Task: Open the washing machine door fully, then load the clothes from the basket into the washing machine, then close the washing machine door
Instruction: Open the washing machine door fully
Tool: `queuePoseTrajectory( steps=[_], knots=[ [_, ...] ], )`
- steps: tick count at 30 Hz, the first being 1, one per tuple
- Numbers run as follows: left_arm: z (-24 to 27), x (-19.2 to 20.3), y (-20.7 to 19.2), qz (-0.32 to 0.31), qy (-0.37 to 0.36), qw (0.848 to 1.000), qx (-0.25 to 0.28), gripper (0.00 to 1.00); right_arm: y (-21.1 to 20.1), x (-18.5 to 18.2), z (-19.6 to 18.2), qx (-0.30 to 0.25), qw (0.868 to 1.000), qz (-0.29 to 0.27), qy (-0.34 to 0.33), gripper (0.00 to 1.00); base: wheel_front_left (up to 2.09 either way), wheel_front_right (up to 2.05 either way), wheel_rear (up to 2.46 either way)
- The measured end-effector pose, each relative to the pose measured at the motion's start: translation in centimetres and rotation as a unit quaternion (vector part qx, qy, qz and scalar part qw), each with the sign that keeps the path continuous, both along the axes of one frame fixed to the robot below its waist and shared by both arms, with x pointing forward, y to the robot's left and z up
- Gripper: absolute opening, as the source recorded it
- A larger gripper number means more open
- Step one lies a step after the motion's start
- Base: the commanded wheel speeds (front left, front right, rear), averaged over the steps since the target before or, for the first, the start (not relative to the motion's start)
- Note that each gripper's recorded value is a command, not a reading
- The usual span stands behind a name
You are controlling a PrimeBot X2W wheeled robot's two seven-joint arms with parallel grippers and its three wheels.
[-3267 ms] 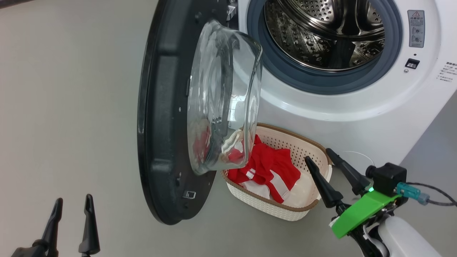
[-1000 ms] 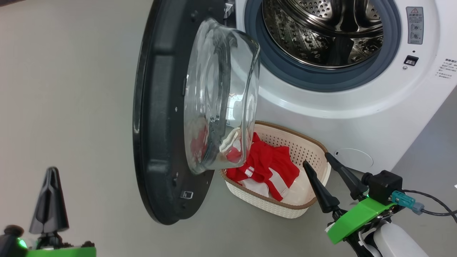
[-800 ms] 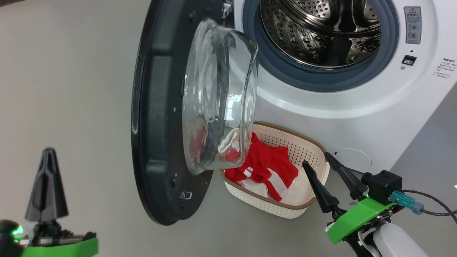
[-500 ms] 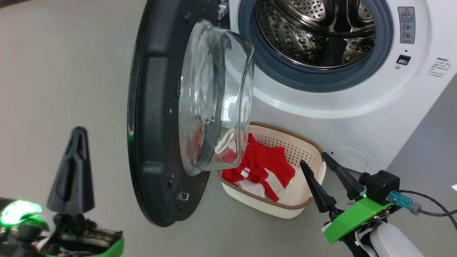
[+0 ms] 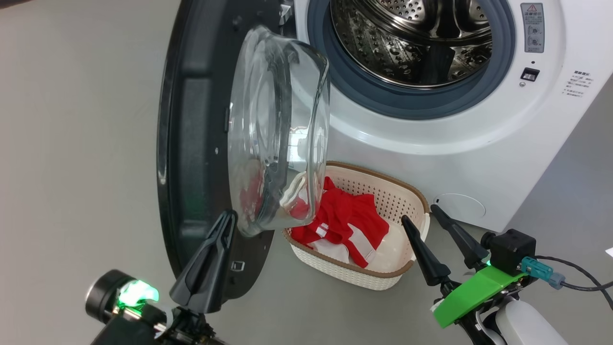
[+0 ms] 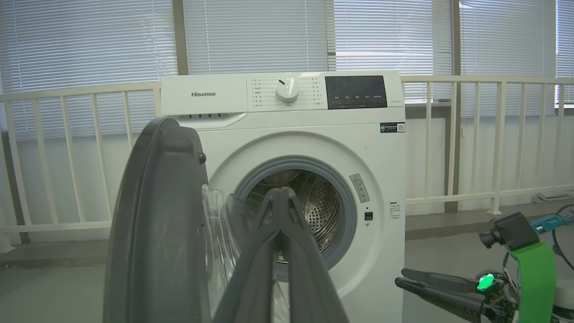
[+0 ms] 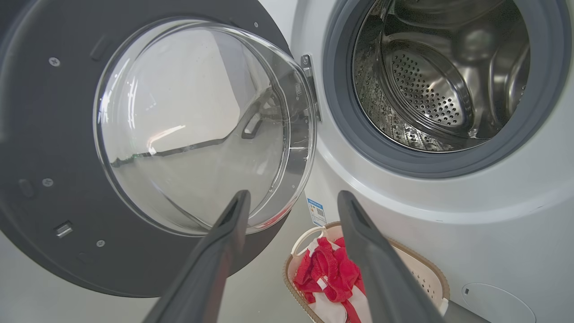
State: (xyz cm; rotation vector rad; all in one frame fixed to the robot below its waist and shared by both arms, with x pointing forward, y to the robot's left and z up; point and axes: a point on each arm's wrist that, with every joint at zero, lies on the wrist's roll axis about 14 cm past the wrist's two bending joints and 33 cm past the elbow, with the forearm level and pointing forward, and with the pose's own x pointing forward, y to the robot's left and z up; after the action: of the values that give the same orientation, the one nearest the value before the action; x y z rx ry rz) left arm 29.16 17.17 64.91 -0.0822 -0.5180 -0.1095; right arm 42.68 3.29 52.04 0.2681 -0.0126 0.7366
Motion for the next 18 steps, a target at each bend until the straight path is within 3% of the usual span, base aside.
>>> queuePoseTrajectory(
  steps=[18],
  knots=[
    [-9.2, 2.4, 0.9, -0.002, 0.146, 0.987, -0.062, 0.0, -1.1, 0.0, -0.8, -0.003, 1.0, -0.011, 0.011, 1.0, 0.0, 0.0, 0.0]
  ],
)
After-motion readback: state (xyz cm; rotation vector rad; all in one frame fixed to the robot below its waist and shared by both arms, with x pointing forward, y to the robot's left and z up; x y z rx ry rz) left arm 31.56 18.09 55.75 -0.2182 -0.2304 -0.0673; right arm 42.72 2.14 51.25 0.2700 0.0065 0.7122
